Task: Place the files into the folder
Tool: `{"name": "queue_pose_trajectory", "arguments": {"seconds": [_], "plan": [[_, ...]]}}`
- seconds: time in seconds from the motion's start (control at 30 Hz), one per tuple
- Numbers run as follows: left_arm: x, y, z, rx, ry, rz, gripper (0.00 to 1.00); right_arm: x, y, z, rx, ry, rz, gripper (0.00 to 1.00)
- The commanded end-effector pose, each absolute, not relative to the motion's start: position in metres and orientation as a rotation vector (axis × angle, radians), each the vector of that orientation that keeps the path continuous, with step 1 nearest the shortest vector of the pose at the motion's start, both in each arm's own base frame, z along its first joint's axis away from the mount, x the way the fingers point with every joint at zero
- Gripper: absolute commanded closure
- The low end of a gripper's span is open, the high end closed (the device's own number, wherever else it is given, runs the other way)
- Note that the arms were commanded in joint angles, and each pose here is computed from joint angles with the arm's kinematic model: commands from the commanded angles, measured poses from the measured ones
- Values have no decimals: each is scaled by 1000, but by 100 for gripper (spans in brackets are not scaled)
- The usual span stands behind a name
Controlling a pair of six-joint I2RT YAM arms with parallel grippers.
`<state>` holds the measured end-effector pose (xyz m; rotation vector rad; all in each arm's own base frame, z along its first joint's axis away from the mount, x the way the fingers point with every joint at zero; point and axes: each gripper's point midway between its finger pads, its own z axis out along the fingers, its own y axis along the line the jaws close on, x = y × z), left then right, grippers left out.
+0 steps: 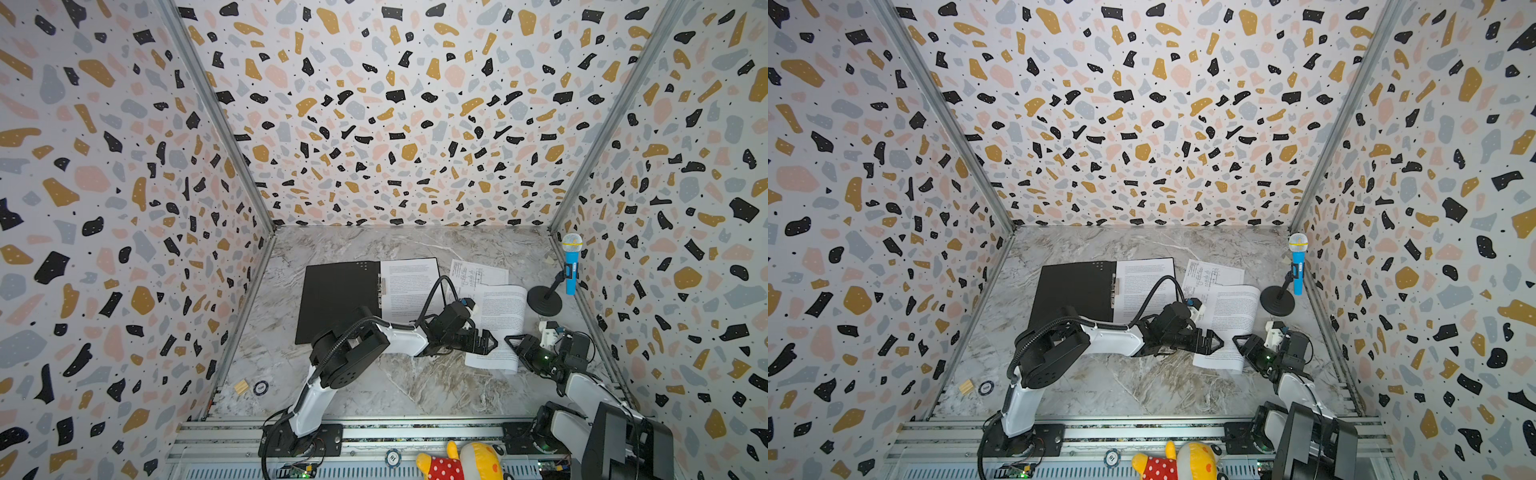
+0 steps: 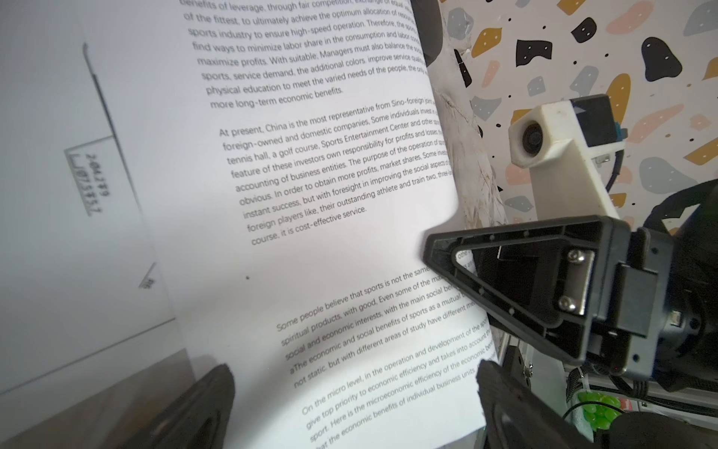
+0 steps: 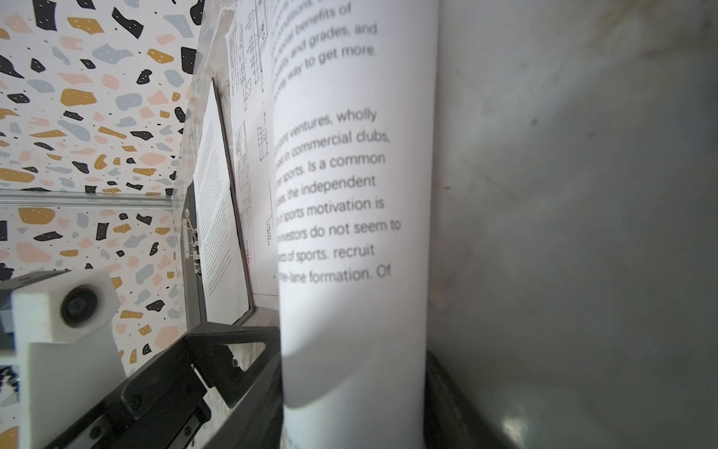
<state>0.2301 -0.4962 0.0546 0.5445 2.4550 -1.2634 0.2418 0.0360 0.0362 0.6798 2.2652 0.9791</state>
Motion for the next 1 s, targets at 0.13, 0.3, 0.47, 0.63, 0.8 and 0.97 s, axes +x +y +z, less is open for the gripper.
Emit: {"name": "queue_pose_trajectory", "arguments": {"seconds": [0.13, 0.3, 0.47, 0.63, 0.8, 0.97], "plan": [[224, -495, 75, 521, 2441, -1335, 0, 231, 32, 22, 761, 2311, 934, 46], [213, -489, 93, 422, 2408, -1468, 0, 234, 32, 23, 767, 2297, 948, 47], [195, -480, 94, 315, 2400, -1551, 0, 237, 33, 23, 751, 2300, 958, 47], [181, -482, 103, 279, 2377, -1594, 0, 240, 34, 24, 732, 2300, 972, 47], [163, -486, 105, 248, 2362, -1658, 0, 245, 32, 30, 713, 2288, 968, 47], [148, -487, 103, 182, 2342, -1726, 0, 247, 32, 32, 712, 2281, 980, 47]]}}
